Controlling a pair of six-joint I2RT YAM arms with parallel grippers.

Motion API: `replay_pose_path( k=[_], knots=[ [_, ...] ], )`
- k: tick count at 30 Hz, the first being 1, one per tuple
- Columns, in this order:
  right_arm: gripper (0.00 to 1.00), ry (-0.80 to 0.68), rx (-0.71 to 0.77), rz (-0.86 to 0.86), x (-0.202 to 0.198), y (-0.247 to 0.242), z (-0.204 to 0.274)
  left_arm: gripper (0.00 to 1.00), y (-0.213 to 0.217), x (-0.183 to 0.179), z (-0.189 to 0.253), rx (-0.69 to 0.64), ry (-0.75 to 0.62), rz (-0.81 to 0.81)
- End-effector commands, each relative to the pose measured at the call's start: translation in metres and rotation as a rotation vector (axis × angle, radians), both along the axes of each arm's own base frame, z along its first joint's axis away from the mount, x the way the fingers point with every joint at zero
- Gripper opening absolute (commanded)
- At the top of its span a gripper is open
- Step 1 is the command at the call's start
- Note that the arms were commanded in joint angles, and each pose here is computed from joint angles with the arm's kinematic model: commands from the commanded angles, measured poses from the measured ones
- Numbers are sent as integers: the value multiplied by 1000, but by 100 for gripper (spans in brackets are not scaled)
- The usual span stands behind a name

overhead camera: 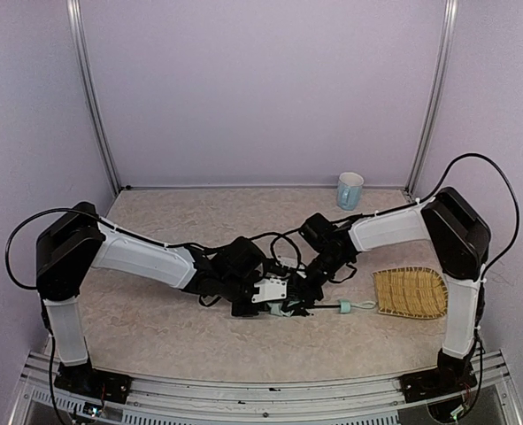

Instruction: Put away the umbrella

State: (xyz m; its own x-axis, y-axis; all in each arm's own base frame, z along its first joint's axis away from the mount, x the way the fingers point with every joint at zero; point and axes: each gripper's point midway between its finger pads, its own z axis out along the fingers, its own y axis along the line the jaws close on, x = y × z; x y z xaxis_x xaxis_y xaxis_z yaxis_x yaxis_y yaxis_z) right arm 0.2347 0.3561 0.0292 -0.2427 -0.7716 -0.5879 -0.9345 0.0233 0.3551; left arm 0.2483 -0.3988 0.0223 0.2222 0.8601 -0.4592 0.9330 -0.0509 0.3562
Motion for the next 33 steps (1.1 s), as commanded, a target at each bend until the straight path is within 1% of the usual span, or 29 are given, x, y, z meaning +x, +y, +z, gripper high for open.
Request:
replay_pose_path(
  k=[1, 2, 4, 7, 11, 14, 19, 23, 26, 29, 31, 33],
  knots=[
    [34, 56, -180, -28, -20, -32, -30, 3, 61, -21, -68, 267, 143, 51],
    [39, 42, -180, -37, -17, -32, -29, 0, 60, -22, -68, 264, 148, 54],
    [49, 2, -172, -59, -9, -31, -24, 0, 60, -22, -69, 265, 159, 62],
    [58, -70, -143, -88, 2, -29, -8, 0, 61, -22, -71, 270, 173, 84],
    [66, -192, -102, -130, 18, -28, 17, 0, 58, -10, -70, 237, 173, 164],
    [70, -283, -70, -162, 27, -30, 37, 0, 49, 0, -58, 149, 176, 216],
    [74, -450, -43, -246, 46, -43, 67, 0, 35, 9, -37, 5, 187, 272],
    [75, -574, 6, -337, 58, -53, 98, 0, 31, 17, -27, -65, 221, 331],
    [77, -651, 122, -394, 59, -54, 125, 0, 31, 31, -16, -105, 145, 393],
    [78, -648, 246, -435, 47, -55, 137, 0, 33, 45, 9, -139, 6, 434],
    [76, -592, 311, -469, 42, -51, 140, 0, 33, 51, 20, -133, -67, 439],
    [73, -512, 364, -477, 35, -45, 139, 0, 33, 54, 24, -121, -101, 448]
  ],
)
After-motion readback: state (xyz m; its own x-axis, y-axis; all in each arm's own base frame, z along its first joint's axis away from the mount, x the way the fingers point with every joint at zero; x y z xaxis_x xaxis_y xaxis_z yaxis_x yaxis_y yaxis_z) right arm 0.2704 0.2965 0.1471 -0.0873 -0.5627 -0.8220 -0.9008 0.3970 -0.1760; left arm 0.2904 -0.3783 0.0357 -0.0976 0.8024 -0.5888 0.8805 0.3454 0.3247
